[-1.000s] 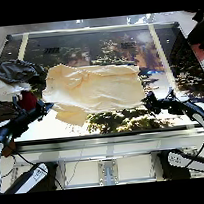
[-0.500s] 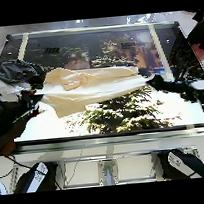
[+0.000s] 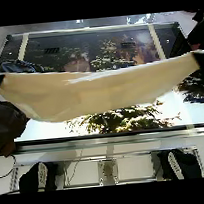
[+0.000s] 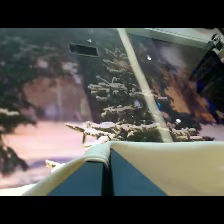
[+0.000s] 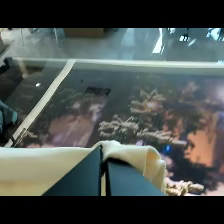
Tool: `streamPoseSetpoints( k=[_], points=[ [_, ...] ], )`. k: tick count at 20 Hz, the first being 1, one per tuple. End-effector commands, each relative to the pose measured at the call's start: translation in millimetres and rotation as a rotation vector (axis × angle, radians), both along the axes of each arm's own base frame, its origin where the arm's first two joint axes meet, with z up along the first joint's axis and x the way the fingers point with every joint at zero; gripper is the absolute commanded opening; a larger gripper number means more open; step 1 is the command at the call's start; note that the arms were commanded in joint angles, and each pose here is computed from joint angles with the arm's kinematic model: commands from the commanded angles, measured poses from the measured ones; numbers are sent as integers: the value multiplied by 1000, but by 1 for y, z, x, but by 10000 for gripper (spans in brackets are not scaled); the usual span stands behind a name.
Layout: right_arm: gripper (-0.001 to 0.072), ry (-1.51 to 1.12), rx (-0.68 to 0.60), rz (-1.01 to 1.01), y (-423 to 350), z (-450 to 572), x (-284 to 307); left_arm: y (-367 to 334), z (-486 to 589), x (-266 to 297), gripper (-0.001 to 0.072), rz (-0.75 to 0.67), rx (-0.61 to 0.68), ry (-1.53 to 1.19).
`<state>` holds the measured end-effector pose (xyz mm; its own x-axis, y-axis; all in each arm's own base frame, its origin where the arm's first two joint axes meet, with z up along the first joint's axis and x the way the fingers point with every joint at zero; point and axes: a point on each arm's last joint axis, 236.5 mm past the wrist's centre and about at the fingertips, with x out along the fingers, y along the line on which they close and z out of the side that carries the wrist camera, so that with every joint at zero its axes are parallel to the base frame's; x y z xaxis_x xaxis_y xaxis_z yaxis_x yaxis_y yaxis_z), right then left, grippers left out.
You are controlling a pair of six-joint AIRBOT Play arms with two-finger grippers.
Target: Fold the shirts.
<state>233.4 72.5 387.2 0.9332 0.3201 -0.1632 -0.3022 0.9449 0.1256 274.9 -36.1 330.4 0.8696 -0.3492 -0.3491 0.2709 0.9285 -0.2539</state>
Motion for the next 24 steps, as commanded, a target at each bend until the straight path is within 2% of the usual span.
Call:
streamPoseSetpoints(
  k=[1, 3, 5, 10, 13, 16, 19, 22, 23, 24],
  points=[
    [9, -131, -54, -96, -13, 55, -30, 19, 51, -13, 11, 130, 213, -25],
    [8, -87, -71, -131, -27, 49, -9, 26, 37, -2, 10, 139, 259, 40],
    [8, 58, -83, -172, -48, 12, 28, 22, 5, 25, 10, 86, 265, 151],
    [9, 519, -9, -122, -71, -143, 142, 5, -129, 132, 11, -56, 222, 497],
    [9, 691, 37, -109, -83, -233, 199, 9, -205, 201, 10, -34, 192, 559],
    [9, 738, 114, -151, -96, -296, 249, 15, -263, 252, 11, 55, 116, 572],
    [10, 759, 239, -176, -95, -344, 284, 10, -315, 271, 11, 59, 105, 620],
    [24, 755, 267, -191, -86, -373, 305, 3, -338, 281, 24, 58, 106, 623],
    [111, 732, 270, -196, -82, -372, 311, 3, -336, 286, 69, 64, 107, 603],
    [352, 703, 274, -197, -78, -365, 317, 4, -328, 290, 292, 70, 106, 579]
  ],
)
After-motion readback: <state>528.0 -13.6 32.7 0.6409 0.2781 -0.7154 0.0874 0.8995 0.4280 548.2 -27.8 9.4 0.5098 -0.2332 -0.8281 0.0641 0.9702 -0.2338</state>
